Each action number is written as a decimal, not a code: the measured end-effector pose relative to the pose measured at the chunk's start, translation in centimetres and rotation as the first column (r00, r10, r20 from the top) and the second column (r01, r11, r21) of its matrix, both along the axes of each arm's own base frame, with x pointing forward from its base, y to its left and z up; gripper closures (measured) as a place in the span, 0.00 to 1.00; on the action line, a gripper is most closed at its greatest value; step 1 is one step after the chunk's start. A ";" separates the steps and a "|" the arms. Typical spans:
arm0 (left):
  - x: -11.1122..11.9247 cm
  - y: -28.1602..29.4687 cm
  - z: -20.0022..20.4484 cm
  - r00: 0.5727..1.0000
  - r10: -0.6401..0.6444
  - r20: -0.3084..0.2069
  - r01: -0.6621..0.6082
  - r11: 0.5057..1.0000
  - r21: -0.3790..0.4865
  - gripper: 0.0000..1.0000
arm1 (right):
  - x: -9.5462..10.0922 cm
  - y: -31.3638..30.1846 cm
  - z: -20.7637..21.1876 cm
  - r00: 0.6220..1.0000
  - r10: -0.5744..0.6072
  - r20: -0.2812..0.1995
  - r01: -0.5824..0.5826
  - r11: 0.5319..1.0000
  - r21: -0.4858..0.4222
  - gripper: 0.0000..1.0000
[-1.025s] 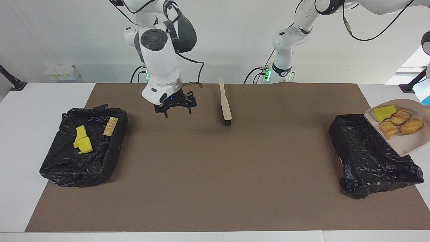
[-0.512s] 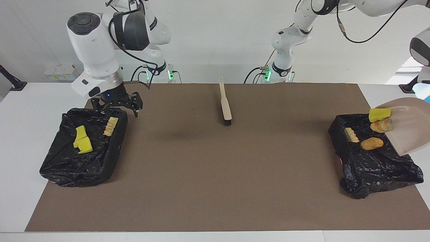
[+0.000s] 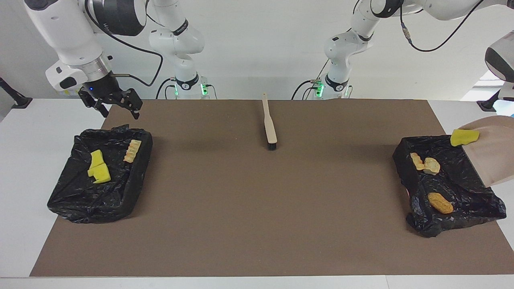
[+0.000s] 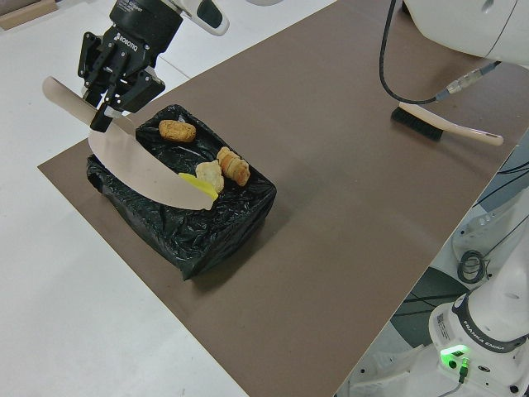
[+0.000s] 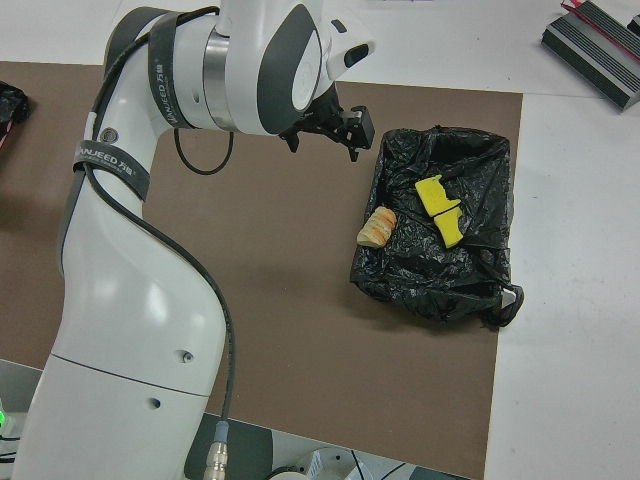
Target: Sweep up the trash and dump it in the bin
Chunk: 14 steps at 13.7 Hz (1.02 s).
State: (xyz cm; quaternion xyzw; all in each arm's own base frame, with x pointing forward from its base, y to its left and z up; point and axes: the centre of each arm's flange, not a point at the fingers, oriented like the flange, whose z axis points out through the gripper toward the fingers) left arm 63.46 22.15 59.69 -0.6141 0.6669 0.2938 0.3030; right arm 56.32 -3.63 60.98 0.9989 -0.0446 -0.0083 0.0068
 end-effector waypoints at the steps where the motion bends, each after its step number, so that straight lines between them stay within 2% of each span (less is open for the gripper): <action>1: 0.3 -1.0 0.2 1.000 -0.019 -0.007 0.019 0.999 0.029 0.69 | -0.1 0.1 -0.1 1.000 -0.001 -0.002 0.001 1.000 0.000 0.00; 3: 0.9 -2.6 0.4 0.999 -0.037 0.000 0.037 0.997 0.073 0.69 | -0.1 0.1 -0.1 1.000 -0.001 -0.003 0.001 1.000 0.000 0.00; 5: 1.3 -5.2 0.2 0.998 -0.050 0.029 0.045 0.987 0.157 0.69 | -0.1 0.1 -0.1 1.000 -0.001 -0.003 0.001 1.000 0.000 0.00; 9: 0.9 -9.0 0.0 0.995 -0.084 0.060 0.067 0.967 0.245 0.69 | 0.0 0.9 -0.1 1.000 0.014 -0.003 -0.014 1.000 0.001 0.00; 14: -0.8 -11.4 -1.2 0.977 -0.136 0.162 0.082 0.950 0.303 0.69 | 0.0 1.2 -0.1 1.000 0.019 -0.003 -0.019 1.000 0.001 0.00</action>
